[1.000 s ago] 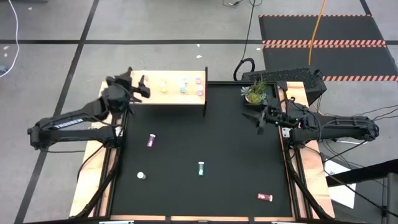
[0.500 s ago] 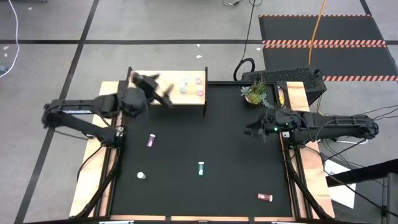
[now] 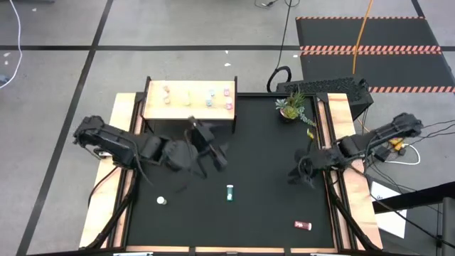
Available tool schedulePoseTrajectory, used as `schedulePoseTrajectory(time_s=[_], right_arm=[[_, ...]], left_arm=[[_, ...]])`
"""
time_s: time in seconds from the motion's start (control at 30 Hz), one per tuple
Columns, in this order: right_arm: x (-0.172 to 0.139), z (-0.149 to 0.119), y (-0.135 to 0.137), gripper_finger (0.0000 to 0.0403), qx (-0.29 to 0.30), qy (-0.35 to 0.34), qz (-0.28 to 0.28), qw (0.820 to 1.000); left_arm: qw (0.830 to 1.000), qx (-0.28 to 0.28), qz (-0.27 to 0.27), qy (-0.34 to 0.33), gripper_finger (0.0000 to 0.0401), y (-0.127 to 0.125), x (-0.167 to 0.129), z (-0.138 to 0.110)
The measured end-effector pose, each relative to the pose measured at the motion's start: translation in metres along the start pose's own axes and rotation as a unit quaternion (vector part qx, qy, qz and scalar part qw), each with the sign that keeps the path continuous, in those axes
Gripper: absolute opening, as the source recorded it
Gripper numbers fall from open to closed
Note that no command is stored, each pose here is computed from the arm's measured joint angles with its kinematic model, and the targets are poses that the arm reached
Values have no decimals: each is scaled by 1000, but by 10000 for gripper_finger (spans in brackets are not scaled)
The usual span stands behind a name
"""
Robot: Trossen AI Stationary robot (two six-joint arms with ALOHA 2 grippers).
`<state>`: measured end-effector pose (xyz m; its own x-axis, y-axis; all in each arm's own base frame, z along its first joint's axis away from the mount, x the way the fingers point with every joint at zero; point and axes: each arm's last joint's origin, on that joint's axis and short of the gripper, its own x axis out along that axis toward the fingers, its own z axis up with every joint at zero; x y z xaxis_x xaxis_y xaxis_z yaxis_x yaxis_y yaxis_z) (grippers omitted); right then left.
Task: Pick and place medicine bottles onto shelf by color
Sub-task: Put the pink pill bottle on the shelf aligned with the other pink pill bottles
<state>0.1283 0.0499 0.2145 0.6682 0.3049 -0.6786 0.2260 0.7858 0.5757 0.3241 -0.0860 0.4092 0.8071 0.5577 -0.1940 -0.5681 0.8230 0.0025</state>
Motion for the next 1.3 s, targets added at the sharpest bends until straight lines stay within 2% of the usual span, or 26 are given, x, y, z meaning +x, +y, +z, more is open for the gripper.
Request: schedulePoseTrajectory(time_s=[0.13, 0.27, 0.33, 0.4, 0.5, 0.57, 0.67, 0.77, 0.93, 1.1, 1.23, 1.3], right_arm=[[12, -13, 10, 198, -19, 41, -7, 999], [21, -23, 23, 198, -34, 26, -9, 999], [25, -24, 29, 198, -33, -2, -11, 999], [29, -24, 35, 198, -28, -31, -7, 999], [34, -23, 40, 198, -23, -59, -1, 998], [38, -22, 42, 198, -21, -65, 0, 998], [44, -19, 41, 198, -14, -70, -6, 997], [49, -15, 41, 198, 3, -78, -7, 997], [55, -4, 40, 198, 50, -105, -1, 993], [56, 4, 38, 198, 84, -124, 6, 989], [56, 6, 37, 198, 103, -128, 6, 986], [56, 7, 36, 198, 105, -130, 5, 986]], left_arm=[[997, -67, -13, 38, 310, -24, -2, -24], [989, -107, -8, 105, 310, -40, -8, -56], [978, -150, 4, 146, 310, -42, -14, -69], [957, -205, 21, 202, 310, -39, -18, -79], [915, -233, 74, 319, 310, -23, -24, -94], [883, -220, 139, 391, 310, -8, -30, -103], [844, -178, 222, 454, 310, 14, -31, -119], [813, -155, 240, 507, 310, 39, -18, -139], [783, -208, 192, 554, 310, 86, 9, -183], [737, -223, 219, 599, 310, 124, 7, -208], [732, -207, 222, 610, 310, 134, 2, -219], [736, -198, 214, 612, 310, 135, 2, -229]])
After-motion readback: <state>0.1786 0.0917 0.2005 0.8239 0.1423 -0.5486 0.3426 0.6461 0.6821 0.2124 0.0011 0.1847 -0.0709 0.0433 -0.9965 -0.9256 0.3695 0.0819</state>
